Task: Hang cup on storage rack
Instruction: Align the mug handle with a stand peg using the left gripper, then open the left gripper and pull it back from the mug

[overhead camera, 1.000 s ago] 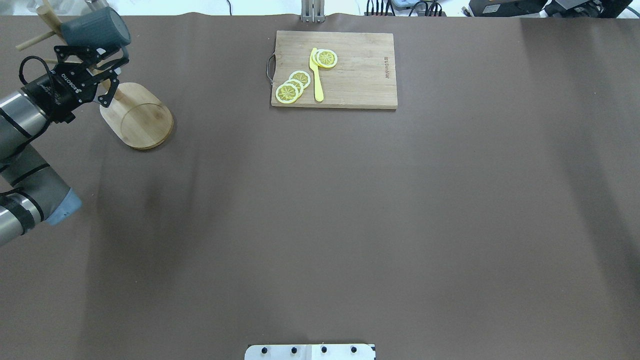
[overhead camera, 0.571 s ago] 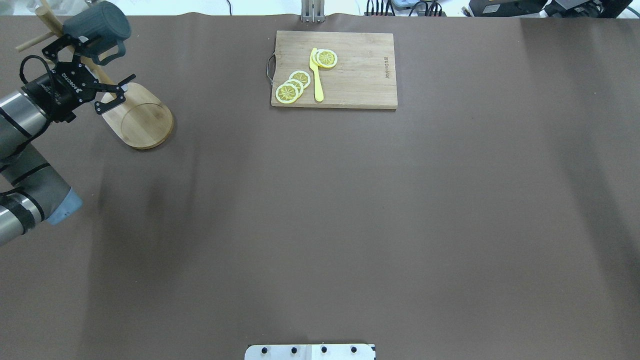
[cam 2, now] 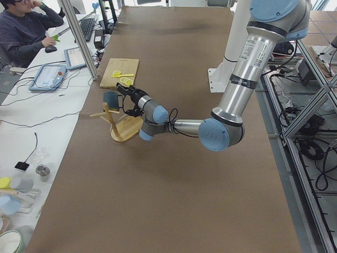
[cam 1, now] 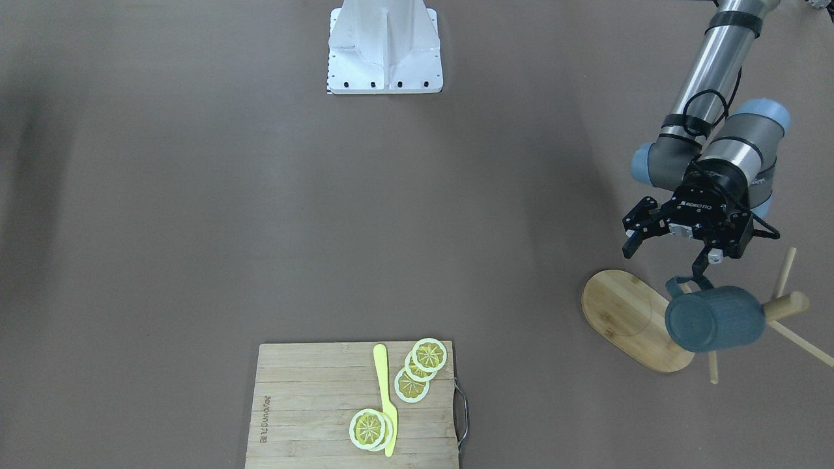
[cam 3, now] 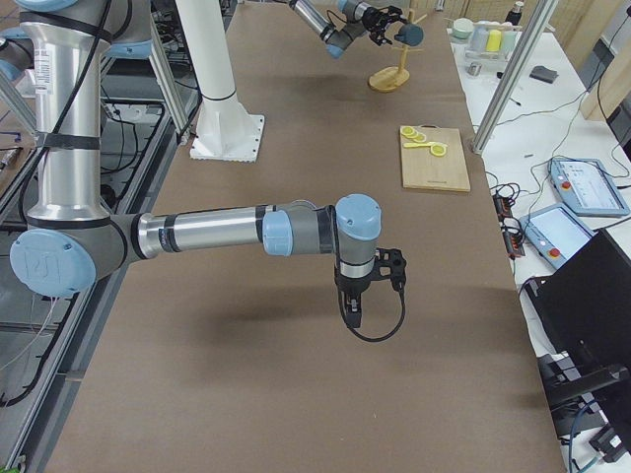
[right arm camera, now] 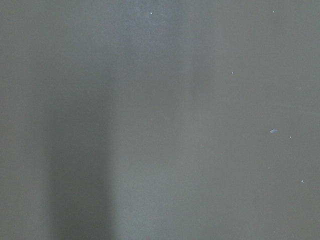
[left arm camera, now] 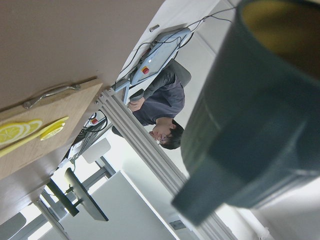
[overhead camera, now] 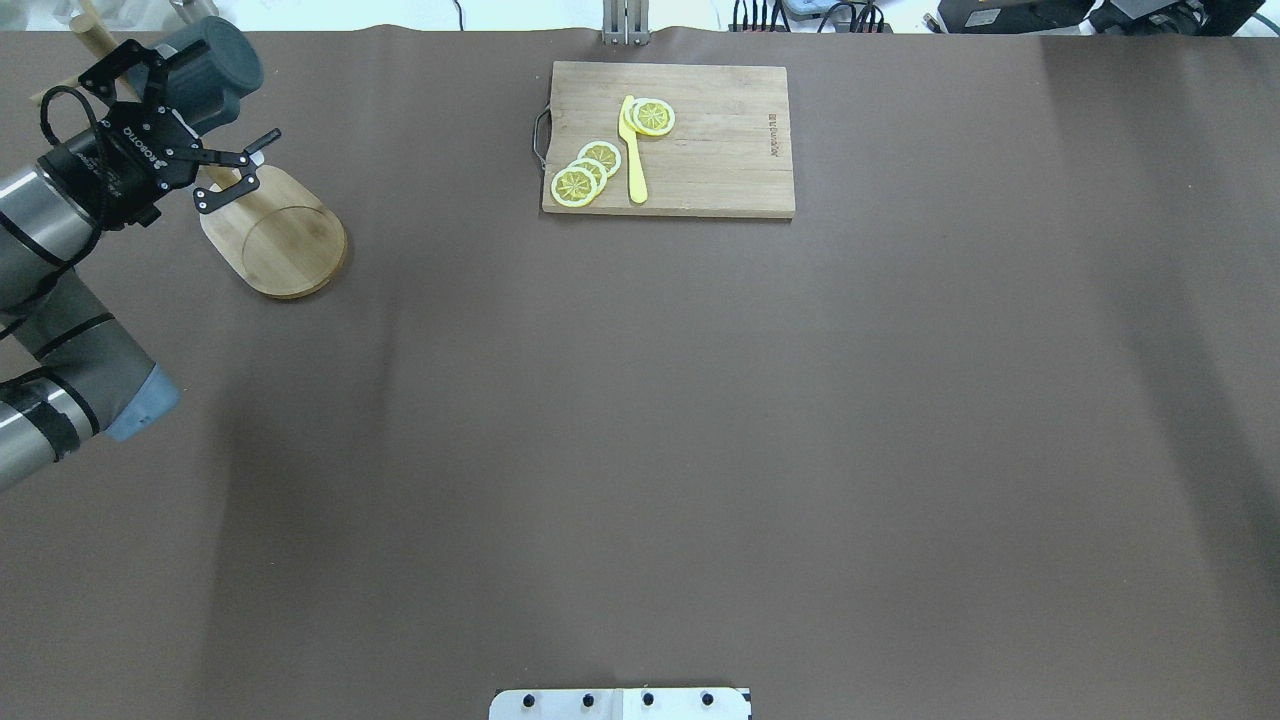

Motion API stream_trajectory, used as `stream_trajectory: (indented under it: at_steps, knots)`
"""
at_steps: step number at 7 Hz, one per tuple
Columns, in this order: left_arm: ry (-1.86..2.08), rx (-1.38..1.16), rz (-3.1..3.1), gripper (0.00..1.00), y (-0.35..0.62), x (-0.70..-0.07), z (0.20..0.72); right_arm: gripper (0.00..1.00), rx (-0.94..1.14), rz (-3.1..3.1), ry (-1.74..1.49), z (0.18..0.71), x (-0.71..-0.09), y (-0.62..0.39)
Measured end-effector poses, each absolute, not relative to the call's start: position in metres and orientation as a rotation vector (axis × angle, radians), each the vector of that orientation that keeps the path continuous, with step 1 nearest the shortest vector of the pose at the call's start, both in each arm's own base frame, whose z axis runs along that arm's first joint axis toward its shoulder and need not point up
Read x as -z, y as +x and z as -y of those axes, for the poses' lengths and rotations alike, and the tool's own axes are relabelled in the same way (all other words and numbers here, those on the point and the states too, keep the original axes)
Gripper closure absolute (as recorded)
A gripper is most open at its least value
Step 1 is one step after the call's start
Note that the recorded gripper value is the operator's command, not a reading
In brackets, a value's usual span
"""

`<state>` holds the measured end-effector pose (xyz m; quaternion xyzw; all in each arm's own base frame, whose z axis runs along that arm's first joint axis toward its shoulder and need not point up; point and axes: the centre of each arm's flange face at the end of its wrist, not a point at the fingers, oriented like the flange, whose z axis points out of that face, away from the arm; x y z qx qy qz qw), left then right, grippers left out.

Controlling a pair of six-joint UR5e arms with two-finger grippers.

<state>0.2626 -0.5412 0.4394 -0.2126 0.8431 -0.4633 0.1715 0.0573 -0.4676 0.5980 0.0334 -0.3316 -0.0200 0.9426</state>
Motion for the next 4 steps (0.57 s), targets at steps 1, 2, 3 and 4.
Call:
stream_trajectory:
  at_steps: [1, 2, 3, 4]
  knots:
    - [-0.563, 1.263, -2.425, 0.02, 0.260, -0.423, 0.538, 0.00, 0.041, 0.676, 0.068, 0.468, -0.598, 0.057]
    - [-0.464, 1.190, -2.447, 0.02, 0.260, -0.408, 0.532, 0.00, 0.040, 0.676, 0.067, 0.467, -0.599, 0.057]
    - [-0.337, 1.107, -2.453, 0.02, 0.265, -0.396, 0.525, 0.00, 0.040, 0.676, 0.065, 0.467, -0.600, 0.057]
    - [-0.213, 1.011, -2.447, 0.02, 0.277, -0.385, 0.514, 0.00, 0.039, 0.677, 0.062, 0.466, -0.601, 0.057]
